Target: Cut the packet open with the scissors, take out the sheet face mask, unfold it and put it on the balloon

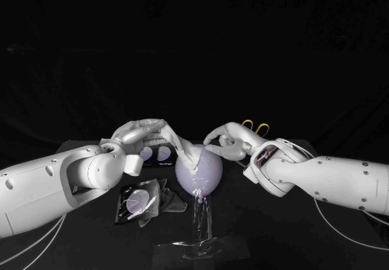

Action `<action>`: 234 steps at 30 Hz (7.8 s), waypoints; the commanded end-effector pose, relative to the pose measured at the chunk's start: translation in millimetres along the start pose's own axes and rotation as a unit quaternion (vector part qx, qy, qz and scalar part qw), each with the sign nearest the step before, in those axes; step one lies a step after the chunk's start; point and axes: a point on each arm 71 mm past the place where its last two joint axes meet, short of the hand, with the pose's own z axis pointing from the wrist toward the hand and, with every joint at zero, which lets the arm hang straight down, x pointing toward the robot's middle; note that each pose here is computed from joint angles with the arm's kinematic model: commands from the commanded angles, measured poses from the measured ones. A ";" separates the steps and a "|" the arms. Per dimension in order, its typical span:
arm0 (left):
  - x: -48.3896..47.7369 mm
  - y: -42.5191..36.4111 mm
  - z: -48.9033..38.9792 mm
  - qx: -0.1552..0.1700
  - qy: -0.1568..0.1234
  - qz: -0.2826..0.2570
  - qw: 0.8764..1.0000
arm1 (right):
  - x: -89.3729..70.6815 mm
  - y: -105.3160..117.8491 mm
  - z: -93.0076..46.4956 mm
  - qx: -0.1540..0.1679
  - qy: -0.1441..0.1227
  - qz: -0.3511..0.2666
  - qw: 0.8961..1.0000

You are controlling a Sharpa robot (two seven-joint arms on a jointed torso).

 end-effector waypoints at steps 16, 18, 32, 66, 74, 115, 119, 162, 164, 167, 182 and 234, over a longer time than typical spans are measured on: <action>-0.8 -0.8 3.4 0.003 0.001 0.007 1.000 | 14.0 -1.0 44.4 0.031 0.043 -0.029 0.998; -0.9 -0.8 3.3 0.003 0.001 0.007 1.000 | 15.5 -0.2 46.3 0.030 0.046 -0.030 0.998; -0.6 -0.8 3.4 0.003 0.003 0.008 1.000 | 25.3 2.9 53.2 0.032 0.082 -0.045 0.995; -4.5 -1.5 3.3 0.004 -0.002 0.010 1.000 | 20.3 -0.6 48.7 0.031 0.074 -0.041 0.996; -5.7 -1.8 3.2 0.005 -0.004 0.011 1.000 | 15.5 0.6 46.8 0.020 0.049 -0.038 0.998; -12.8 -3.3 3.0 0.009 -0.014 0.017 1.000 | 0.5 -6.8 24.6 0.024 0.033 -0.030 0.999; -13.4 -3.4 3.2 0.009 -0.015 0.017 1.000 | 0.9 -6.0 23.1 0.024 0.036 -0.030 0.999; -10.9 -2.9 5.4 0.008 -0.011 0.020 1.000 | 14.5 4.7 43.7 -0.017 0.052 -0.074 0.996; -10.9 -3.0 5.2 0.008 -0.010 0.021 1.000 | 15.5 4.9 44.7 -0.017 0.056 -0.076 0.995; -11.1 -3.1 5.2 0.008 -0.011 0.022 1.000 | 17.3 5.3 45.3 -0.018 0.064 -0.080 0.995; -12.5 -3.3 6.1 0.009 -0.013 0.024 1.000 | 21.2 -2.3 43.6 0.007 0.116 -0.097 0.988; -16.5 -3.9 5.9 0.009 -0.017 0.025 0.999 | 1.3 4.7 15.3 -0.008 0.042 -0.042 0.998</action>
